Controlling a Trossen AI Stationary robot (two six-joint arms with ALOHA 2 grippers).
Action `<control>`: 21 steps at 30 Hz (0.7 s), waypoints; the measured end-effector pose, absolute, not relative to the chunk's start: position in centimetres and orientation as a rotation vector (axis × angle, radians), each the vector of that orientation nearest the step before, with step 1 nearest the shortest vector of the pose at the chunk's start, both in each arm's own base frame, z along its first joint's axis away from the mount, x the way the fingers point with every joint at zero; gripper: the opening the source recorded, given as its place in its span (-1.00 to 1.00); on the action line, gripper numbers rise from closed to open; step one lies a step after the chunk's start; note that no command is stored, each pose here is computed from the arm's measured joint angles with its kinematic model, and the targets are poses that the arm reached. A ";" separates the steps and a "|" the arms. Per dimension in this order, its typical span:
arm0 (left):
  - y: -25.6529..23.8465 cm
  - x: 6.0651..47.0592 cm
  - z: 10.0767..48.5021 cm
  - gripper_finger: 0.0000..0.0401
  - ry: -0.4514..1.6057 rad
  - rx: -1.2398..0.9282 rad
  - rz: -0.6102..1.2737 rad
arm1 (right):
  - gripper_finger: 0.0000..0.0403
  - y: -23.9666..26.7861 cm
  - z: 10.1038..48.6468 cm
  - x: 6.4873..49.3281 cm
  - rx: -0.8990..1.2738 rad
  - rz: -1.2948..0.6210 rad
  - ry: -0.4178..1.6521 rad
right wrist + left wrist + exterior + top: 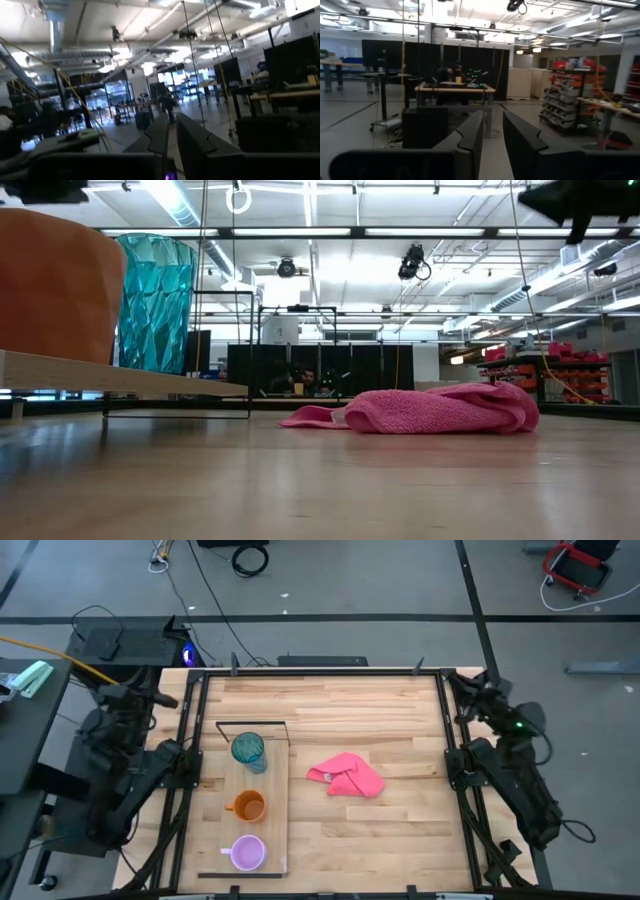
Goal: Stack small to large cups/mugs on shelf
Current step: Return to Home Position
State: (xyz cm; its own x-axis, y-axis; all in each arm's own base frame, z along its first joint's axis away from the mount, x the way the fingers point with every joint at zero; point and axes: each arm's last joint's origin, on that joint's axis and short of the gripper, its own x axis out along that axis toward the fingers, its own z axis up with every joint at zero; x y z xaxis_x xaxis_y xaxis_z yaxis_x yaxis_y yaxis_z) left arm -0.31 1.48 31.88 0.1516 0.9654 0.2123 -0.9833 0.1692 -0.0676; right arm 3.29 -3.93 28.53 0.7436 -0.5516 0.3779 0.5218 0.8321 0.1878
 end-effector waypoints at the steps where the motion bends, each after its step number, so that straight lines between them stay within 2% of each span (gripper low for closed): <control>1: 1.9 -0.1 31.5 -0.58 -0.227 0.095 1.407 | -0.79 -4.3 27.8 3.5 0.083 -0.596 -0.417; 11: 4.9 1.3 27.1 -0.57 -0.148 0.055 1.511 | -0.79 -6.5 22.7 4.5 0.180 -0.636 -0.297; 21: 6.8 2.4 23.5 -0.58 -0.181 -0.035 1.506 | -0.79 -7.5 19.3 5.0 0.261 -0.660 -0.227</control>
State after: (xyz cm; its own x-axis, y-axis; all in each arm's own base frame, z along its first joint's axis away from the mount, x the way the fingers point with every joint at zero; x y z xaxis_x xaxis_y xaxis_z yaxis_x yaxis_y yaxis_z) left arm 2.40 6.80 23.51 0.0543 0.9937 0.0978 -0.9885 0.0673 -0.1353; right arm 5.01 -7.53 19.30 0.7677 -0.6286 0.1248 0.5719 0.7599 0.3091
